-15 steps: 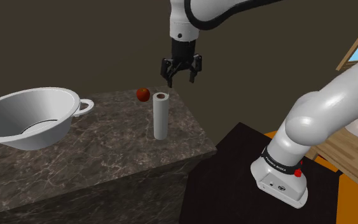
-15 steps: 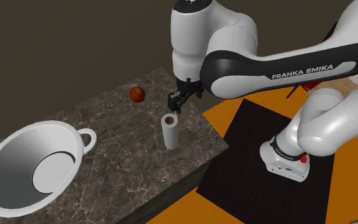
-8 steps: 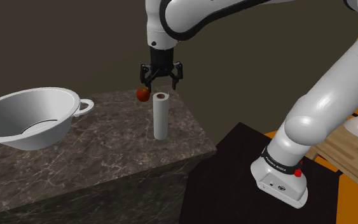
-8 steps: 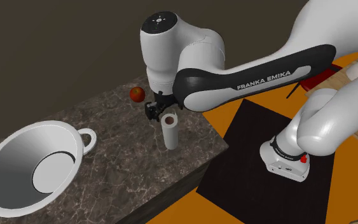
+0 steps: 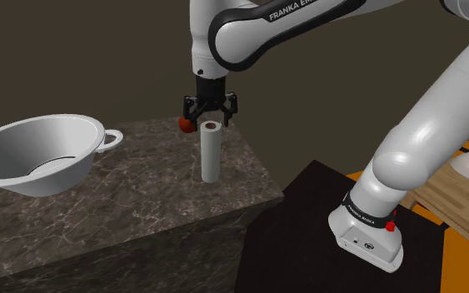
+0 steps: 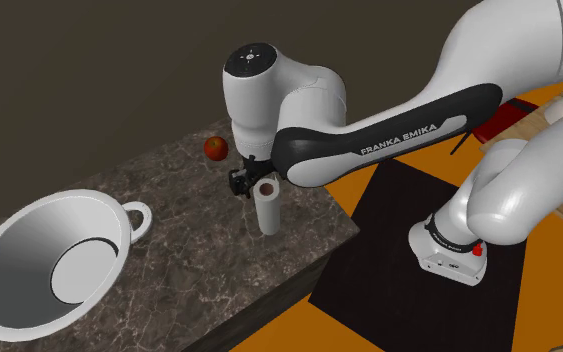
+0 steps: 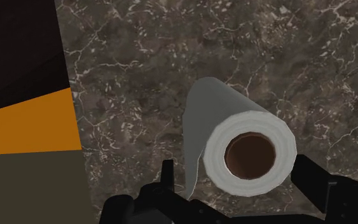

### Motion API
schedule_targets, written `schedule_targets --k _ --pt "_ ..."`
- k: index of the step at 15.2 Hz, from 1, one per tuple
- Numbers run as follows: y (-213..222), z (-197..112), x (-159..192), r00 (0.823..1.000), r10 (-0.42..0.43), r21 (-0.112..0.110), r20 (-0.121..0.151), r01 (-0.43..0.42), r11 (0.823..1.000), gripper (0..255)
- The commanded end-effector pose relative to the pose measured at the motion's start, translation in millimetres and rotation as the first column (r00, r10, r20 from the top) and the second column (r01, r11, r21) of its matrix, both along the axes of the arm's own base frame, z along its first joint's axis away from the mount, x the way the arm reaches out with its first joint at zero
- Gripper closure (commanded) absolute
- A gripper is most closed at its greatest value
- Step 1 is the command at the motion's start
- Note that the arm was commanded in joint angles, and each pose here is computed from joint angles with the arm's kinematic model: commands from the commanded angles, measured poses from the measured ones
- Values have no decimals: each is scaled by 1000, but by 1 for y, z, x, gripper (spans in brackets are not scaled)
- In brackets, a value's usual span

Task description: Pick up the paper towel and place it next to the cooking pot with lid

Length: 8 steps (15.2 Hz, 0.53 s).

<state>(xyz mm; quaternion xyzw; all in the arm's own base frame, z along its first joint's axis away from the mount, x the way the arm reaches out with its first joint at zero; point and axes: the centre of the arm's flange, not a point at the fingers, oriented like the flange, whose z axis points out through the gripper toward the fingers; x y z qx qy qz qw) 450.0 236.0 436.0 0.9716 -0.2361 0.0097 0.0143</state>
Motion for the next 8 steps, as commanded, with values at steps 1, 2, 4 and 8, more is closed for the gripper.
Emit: schedule_targets --k 1,2,4,8 --pt "0 -1 0 1000 0 0 0 0 1000 0" --pt "0 -1 0 1000 0 0 0 0 1000 0" --pt "0 -1 0 1000 0 0 0 0 1000 0" --pt "0 -1 0 1000 0 0 0 0 1000 255"
